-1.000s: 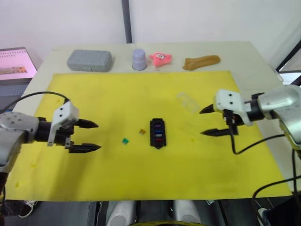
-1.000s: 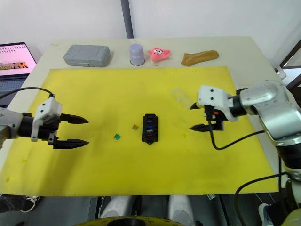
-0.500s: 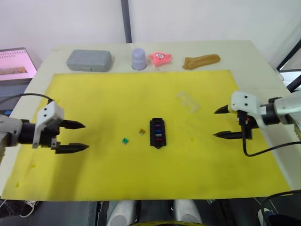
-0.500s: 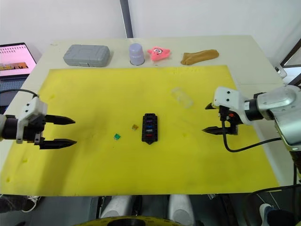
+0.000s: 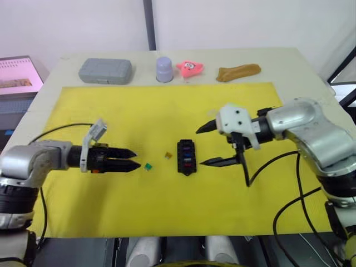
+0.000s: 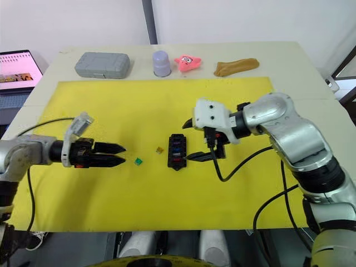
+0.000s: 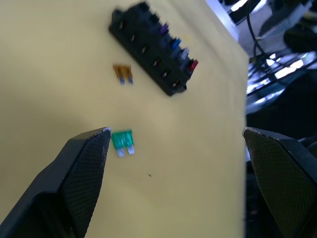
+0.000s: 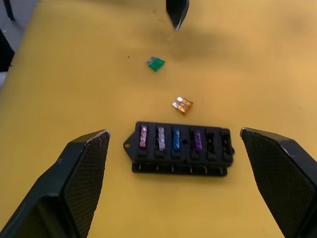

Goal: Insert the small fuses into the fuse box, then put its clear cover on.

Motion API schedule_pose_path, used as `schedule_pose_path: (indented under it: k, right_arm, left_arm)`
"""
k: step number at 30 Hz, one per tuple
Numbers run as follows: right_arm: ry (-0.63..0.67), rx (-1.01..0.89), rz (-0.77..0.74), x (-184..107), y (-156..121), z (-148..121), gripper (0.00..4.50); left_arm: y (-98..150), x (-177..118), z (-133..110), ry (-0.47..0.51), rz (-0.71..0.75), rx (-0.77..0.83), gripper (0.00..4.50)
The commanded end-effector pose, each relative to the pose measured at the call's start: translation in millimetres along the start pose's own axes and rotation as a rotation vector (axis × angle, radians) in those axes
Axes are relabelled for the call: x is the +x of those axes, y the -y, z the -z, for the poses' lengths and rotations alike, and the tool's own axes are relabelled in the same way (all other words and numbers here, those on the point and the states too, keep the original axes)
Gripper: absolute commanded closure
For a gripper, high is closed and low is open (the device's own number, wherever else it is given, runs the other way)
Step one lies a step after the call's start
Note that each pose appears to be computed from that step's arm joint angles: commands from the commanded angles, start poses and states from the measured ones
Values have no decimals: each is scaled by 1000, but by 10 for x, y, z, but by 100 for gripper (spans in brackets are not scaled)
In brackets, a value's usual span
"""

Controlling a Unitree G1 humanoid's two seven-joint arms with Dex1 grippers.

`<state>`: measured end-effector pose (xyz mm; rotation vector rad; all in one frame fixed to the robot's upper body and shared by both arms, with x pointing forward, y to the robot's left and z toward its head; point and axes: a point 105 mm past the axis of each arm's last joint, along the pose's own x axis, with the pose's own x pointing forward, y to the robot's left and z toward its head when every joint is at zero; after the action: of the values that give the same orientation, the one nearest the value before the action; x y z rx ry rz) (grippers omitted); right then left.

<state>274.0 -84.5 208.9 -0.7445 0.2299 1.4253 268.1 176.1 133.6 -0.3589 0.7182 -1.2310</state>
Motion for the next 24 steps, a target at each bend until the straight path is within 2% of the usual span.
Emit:
schedule_pose_path:
  k: [1, 8, 24]
  right_arm:
    - [19, -59, 2, 5, 6, -159, 2]
    - [45, -81, -24, 92, -29, -282, 2]
    - [25, -81, -17, 103, -27, -256, 2]
  left_arm:
    - [-37, 18, -4, 22, 16, -107, 0]
    - [-194, 80, 72, 38, 0, -227, 0]
    - [-199, 326, 226, -59, 56, -215, 0]
